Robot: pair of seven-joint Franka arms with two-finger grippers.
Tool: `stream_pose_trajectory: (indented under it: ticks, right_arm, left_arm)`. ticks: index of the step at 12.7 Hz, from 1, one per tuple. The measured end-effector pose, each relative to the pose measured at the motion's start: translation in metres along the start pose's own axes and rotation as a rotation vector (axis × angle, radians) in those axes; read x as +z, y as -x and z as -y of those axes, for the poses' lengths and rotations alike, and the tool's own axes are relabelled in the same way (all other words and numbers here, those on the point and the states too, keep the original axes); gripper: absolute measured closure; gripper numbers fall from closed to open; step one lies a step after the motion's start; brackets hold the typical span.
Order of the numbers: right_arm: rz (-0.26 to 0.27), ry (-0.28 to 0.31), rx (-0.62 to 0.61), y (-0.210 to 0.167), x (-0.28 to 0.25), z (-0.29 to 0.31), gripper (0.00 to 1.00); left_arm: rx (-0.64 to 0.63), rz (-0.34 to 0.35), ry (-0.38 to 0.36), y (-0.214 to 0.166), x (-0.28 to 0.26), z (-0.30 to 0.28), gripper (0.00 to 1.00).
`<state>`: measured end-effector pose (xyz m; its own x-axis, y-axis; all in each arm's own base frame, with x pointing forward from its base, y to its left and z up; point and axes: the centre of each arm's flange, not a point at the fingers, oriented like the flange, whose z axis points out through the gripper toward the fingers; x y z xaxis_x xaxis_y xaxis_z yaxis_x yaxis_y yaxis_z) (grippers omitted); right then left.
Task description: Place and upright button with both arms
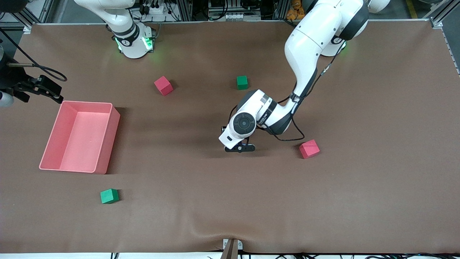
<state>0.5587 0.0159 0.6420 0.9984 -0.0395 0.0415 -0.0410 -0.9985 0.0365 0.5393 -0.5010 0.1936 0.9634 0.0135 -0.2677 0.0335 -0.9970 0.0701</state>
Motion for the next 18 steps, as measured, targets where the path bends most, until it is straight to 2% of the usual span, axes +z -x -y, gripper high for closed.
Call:
stream_pose_trajectory:
  ticks: [1,11,18]
  right_arm:
    - [0.001,0.0,-0.002,-0.001,0.0006,-0.0016,0.0]
    - [0.01,-0.022,-0.005,-0.0014,0.0021,0.0012,0.0]
    - [0.016,-0.023,-0.002,-0.0009,0.0026,-0.0005,0.0]
  left_arm:
    - [0.002,0.0,0.0,-0.0002,0.0005,0.0001,0.29]
    - [0.024,0.016,0.021,-0.0011,0.0017,0.0007,0.4]
    - [0.032,0.022,0.023,-0.0021,0.0073,0.0013,0.41]
